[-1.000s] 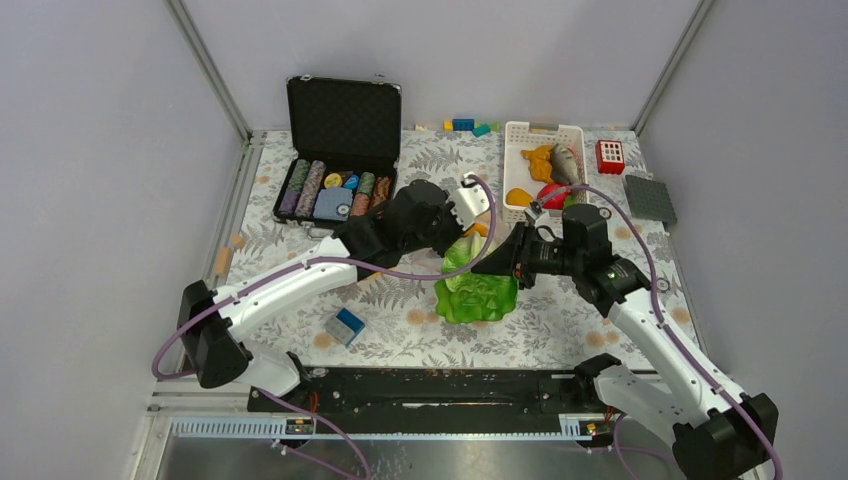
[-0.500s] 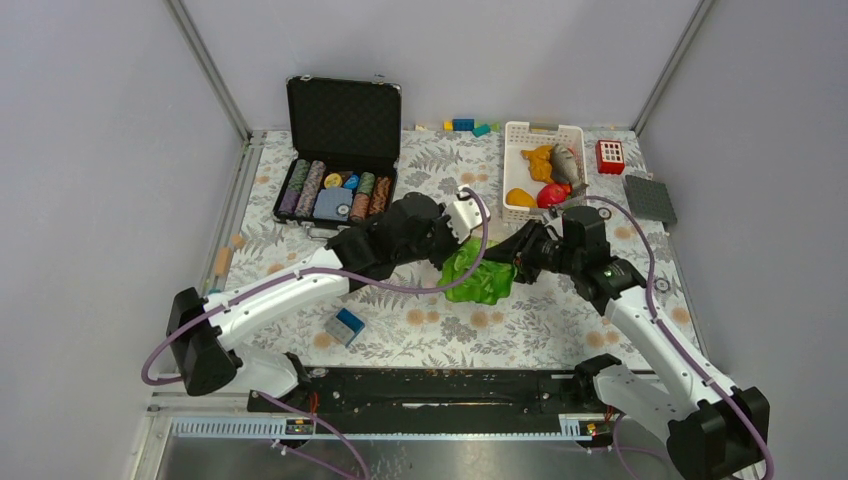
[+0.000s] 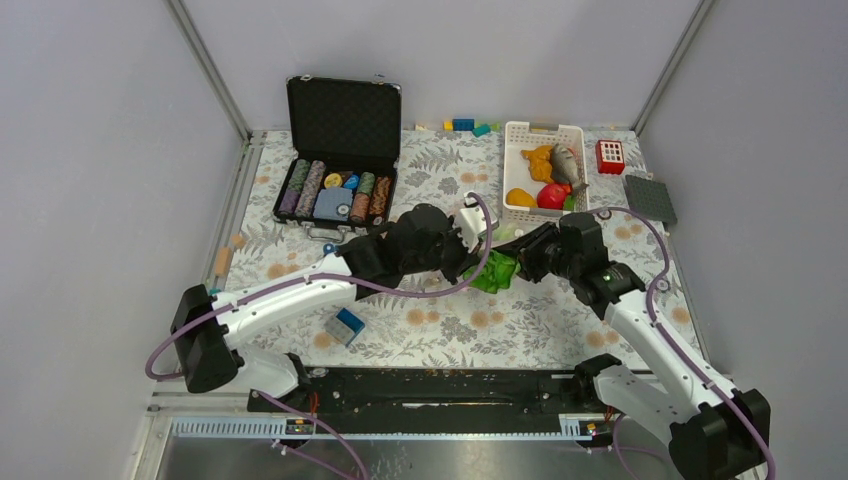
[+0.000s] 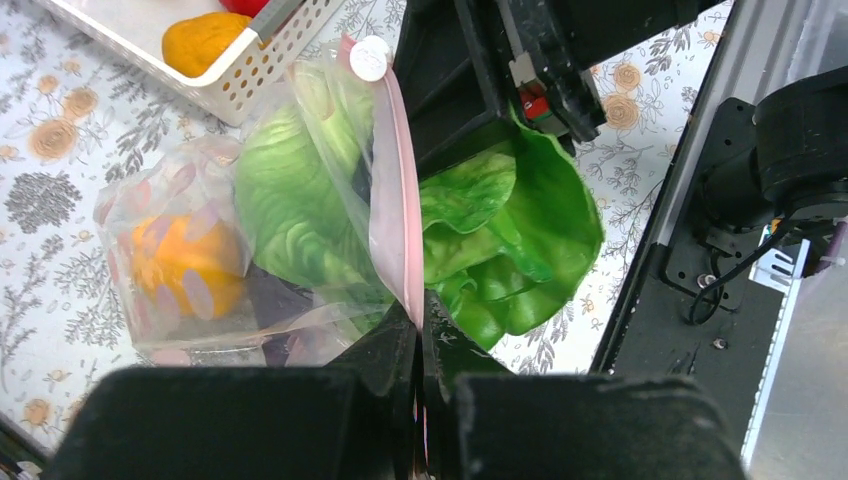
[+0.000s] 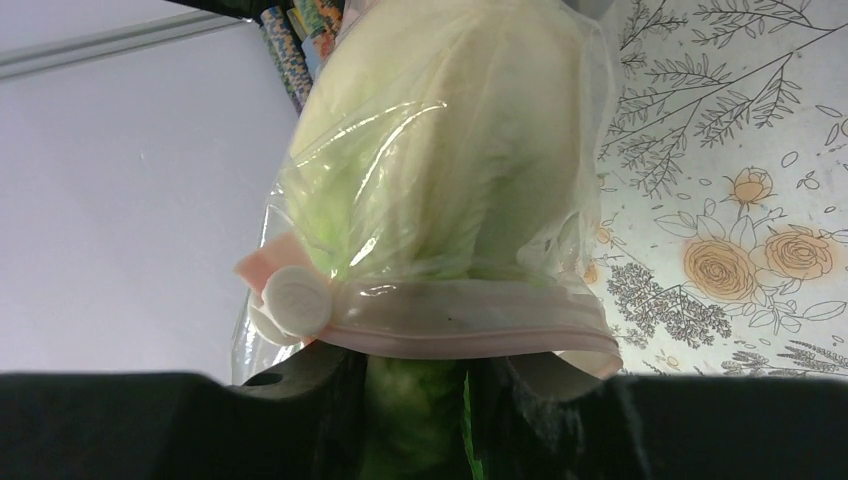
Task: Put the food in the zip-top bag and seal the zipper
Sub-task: Place the fake vegetable in the zipper food storage bag.
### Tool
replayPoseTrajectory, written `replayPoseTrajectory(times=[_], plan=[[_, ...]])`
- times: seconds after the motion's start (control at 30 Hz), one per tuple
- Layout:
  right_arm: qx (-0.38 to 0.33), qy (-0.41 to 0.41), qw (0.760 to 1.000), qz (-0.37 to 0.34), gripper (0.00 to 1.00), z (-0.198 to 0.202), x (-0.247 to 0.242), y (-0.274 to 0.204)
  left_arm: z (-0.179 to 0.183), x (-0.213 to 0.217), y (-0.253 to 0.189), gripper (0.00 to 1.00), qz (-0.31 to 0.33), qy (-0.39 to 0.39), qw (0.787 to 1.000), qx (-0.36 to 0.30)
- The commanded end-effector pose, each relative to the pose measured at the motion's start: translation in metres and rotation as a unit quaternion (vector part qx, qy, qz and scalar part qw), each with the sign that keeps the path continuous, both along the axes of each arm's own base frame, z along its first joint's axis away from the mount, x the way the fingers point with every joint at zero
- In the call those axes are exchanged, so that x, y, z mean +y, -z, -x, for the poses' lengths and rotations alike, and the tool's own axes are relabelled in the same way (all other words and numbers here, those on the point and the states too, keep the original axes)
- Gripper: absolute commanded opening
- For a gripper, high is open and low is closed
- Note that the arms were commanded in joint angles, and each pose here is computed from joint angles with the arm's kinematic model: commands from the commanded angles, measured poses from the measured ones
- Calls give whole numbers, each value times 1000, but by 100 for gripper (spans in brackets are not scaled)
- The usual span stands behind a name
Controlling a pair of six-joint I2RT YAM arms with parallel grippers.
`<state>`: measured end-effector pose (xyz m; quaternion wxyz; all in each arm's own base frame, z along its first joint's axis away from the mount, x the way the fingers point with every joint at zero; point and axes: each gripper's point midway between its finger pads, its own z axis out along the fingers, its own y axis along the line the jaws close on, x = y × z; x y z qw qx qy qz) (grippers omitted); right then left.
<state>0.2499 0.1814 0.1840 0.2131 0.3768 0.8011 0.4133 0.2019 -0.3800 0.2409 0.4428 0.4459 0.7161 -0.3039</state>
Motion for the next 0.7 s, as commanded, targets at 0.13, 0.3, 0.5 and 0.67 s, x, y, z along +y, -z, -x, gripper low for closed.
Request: replayPoseTrajectory(times=[0.13,0.3,0.5,0.67], plan=[[-24,132,985,107,8,-37,-41,15,29,-20,-49,0,90,42,994,36],[-55,160,983,76,10,-43,-34,1,33,-32,-58,0,109,33,989,94],[-106,164,979,58,11,-46,-36,-24,45,-18,-53,0,106,35,988,109],[-109,205,959,164,12,-44,-66,-20,58,-17,-59,0,119,50,981,144]])
